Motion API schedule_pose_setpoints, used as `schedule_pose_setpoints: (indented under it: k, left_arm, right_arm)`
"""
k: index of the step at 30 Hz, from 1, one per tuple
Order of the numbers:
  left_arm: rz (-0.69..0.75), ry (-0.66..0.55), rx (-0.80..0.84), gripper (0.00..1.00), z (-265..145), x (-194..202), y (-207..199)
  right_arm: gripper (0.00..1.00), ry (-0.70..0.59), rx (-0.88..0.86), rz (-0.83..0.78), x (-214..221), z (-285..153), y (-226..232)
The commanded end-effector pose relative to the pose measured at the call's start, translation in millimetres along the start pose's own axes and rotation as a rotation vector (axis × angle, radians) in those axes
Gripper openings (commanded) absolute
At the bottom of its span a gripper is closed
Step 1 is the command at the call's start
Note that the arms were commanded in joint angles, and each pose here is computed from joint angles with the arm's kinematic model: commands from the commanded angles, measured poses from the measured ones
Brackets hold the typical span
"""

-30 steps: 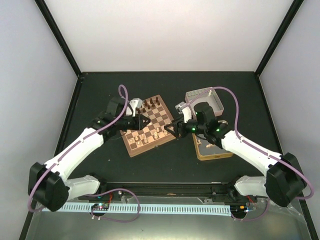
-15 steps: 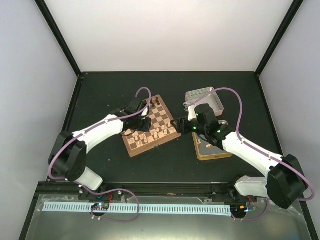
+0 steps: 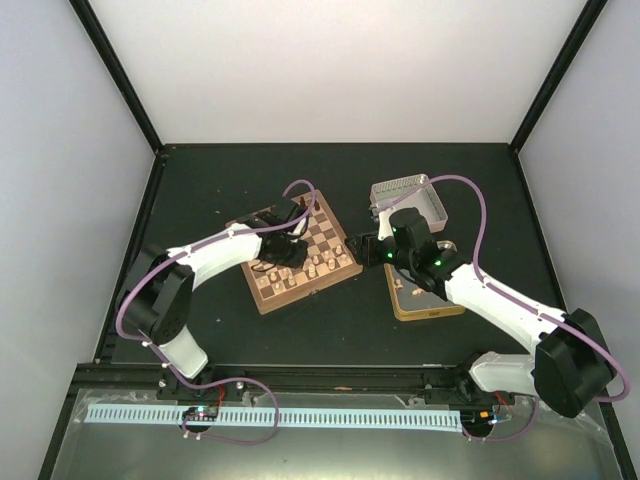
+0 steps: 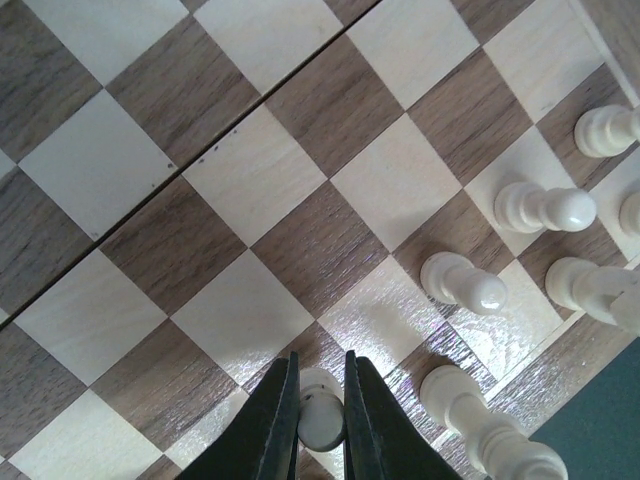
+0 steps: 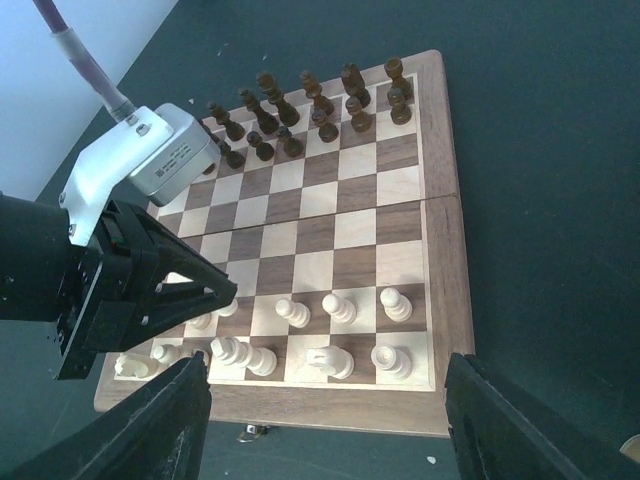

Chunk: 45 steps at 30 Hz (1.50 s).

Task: Set up the chess pieces on the board
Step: Place the chess piece on the chessboard.

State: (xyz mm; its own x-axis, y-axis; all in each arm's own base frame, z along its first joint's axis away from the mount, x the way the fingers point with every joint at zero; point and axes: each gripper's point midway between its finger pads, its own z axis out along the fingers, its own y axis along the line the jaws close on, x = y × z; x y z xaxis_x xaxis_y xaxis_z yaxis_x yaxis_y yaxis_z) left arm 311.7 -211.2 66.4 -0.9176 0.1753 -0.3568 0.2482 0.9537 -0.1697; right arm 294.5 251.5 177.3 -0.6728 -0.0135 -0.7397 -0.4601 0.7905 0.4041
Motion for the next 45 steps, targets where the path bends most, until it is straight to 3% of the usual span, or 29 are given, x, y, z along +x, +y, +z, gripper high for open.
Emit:
schedule_pose_setpoints:
  k: [1, 12, 22, 31, 42, 45]
  left_arm:
    - [0.024, 0.011, -0.017, 0.09, -0.8, -0.5, -0.9]
    - [0.023, 0.047, -0.014, 0.13, 9.5, 10.2, 0.6]
    - [0.023, 0.057, -0.003, 0.27, 9.2, 11.6, -1.8]
    - [0.022, -0.004, 0.020, 0.28, -13.0, -4.2, -8.5]
    - [0.055, 0.073, 0.010, 0.27, 3.3, 7.3, -6.8]
    - [0.056, 0.072, 0.012, 0.23, 3.8, 6.5, -7.0]
  right_arm:
    - [0.66, -0.003, 0.047, 0.013, 1.2, -0.7, -10.6]
    - [0.66, 0.003, 0.062, 0.015, 2.1, 0.4, -14.3]
    - [0.66, -0.001, 0.071, 0.015, 0.6, -2.0, -15.1]
    - [0.66, -0.068, 0.146, 0.048, -12.5, -18.5, -25.7]
    - [0.65, -0.103, 0.296, 0.101, -13.4, -31.5, -53.8]
    - [0.65, -0.100, 0.302, 0.105, -12.3, -31.7, -55.4]
